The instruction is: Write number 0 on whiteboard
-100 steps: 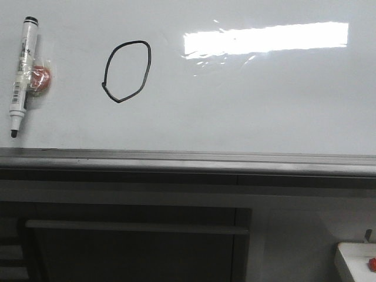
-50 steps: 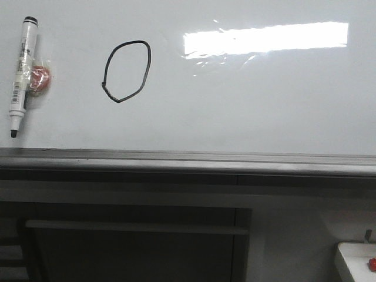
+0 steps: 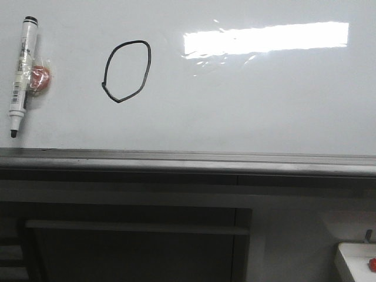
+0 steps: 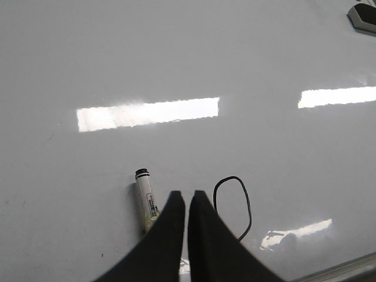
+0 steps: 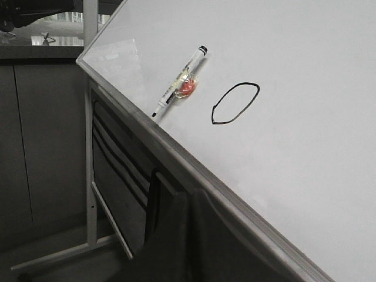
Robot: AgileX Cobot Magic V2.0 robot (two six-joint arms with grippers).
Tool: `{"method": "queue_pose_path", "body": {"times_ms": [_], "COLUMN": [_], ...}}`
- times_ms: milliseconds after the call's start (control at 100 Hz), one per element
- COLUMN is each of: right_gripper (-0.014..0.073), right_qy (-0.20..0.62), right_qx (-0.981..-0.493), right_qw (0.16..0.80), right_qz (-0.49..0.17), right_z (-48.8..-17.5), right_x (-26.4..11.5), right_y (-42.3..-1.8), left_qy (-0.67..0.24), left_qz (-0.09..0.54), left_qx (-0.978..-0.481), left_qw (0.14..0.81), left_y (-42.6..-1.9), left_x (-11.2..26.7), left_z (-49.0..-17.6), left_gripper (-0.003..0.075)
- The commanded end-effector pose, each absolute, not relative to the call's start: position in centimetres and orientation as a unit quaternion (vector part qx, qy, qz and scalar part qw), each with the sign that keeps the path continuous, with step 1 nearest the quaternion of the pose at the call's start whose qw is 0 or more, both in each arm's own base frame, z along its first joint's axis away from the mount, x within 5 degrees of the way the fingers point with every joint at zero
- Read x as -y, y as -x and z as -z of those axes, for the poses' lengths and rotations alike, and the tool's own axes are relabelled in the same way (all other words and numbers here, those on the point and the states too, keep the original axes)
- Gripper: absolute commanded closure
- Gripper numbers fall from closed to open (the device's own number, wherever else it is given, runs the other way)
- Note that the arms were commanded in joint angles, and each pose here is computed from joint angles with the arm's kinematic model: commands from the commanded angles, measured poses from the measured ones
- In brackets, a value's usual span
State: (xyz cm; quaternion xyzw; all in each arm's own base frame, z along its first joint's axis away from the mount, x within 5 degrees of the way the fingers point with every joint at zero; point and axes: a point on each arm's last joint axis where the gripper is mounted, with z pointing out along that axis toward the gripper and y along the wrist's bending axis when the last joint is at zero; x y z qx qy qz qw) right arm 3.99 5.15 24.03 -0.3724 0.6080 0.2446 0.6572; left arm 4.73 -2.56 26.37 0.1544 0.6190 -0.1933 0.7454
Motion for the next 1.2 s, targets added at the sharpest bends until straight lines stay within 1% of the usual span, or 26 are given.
{"method": "queue_pose_path", "body": {"times_ms": [0, 260, 330, 390, 450, 470, 510, 670, 770, 840, 1000, 1030, 1060, 1190], "right_gripper": [0.0655, 0.0655, 0.0655, 0.0656, 0.0656, 0.0656, 0.0656, 0.0656, 0.0656, 0.0655, 0.0655, 0.0656, 0.0656, 0.0656], "right_qy": [0.348, 0.348, 0.348, 0.348, 0.348, 0.348, 0.348, 0.348, 0.348, 0.348, 0.349, 0.349, 0.349, 0.348], "right_qx": [-0.579, -0.579, -0.579, -0.579, -0.579, -0.579, -0.579, -0.579, -0.579, -0.579, -0.579, -0.579, -0.579, -0.579], "right_qw": [0.695, 0.695, 0.695, 0.695, 0.695, 0.695, 0.695, 0.695, 0.695, 0.695, 0.694, 0.694, 0.694, 0.695], "right_qz": [-0.247, -0.247, -0.247, -0.247, -0.247, -0.247, -0.247, -0.247, -0.247, -0.247, -0.247, -0.247, -0.247, -0.247], "right_z": [-25.6, -25.6, -25.6, -25.6, -25.6, -25.6, -25.6, -25.6, -25.6, -25.6, -25.6, -25.6, -25.6, -25.6], "right_x": [-5.0, -5.0, -5.0, -5.0, -5.0, -5.0, -5.0, -5.0, -5.0, -5.0, -5.0, -5.0, -5.0, -5.0], "right_y": [-4.1, -4.1, -4.1, -4.1, -4.1, -4.1, -4.1, -4.1, -4.1, -4.1, -4.1, -4.1, -4.1, -4.1], "left_qy": [-0.144, -0.149, -0.173, -0.199, -0.205, -0.204, -0.185, -0.09, -0.055, -0.032, -0.01, -0.009, -0.008, -0.001], "left_qz": [0.199, 0.195, 0.165, 0.119, 0.08, 0.076, 0.06, 0.045, 0.032, 0.038, 0.045, 0.045, 0.044, 0.048], "left_qx": [-0.583, -0.587, -0.585, -0.585, -0.59, -0.591, -0.598, -0.62, -0.629, -0.631, -0.631, -0.629, -0.641, -0.657], "left_qw": [0.774, 0.772, 0.775, 0.777, 0.777, 0.777, 0.777, 0.778, 0.775, 0.774, 0.774, 0.776, 0.766, 0.752], "left_y": [-4.5, -4.6, -4.7, -4.8, -5.0, -5.0, -5.2, -5.3, -5.1, -5.0, -5.2, -5.2, -5.3, -5.4], "left_x": [2.4, 2.4, 2.5, 2.5, 2.4, 2.3, 2.1, 1.1, 0.7, 0.5, 0.4, 0.4, 0.4, 0.4], "left_z": [-27.9, -27.6, -27.1, -26.7, -26.2, -26.1, -25.9, -25.8, -25.5, -24.7, -22.1, -22.0, -21.7, -21.4], "left_gripper": [0.0741, 0.0741, 0.0741, 0.0741, 0.0741, 0.0741, 0.0741, 0.0741, 0.0741, 0.0741, 0.0741, 0.0741, 0.0741, 0.0741]}}
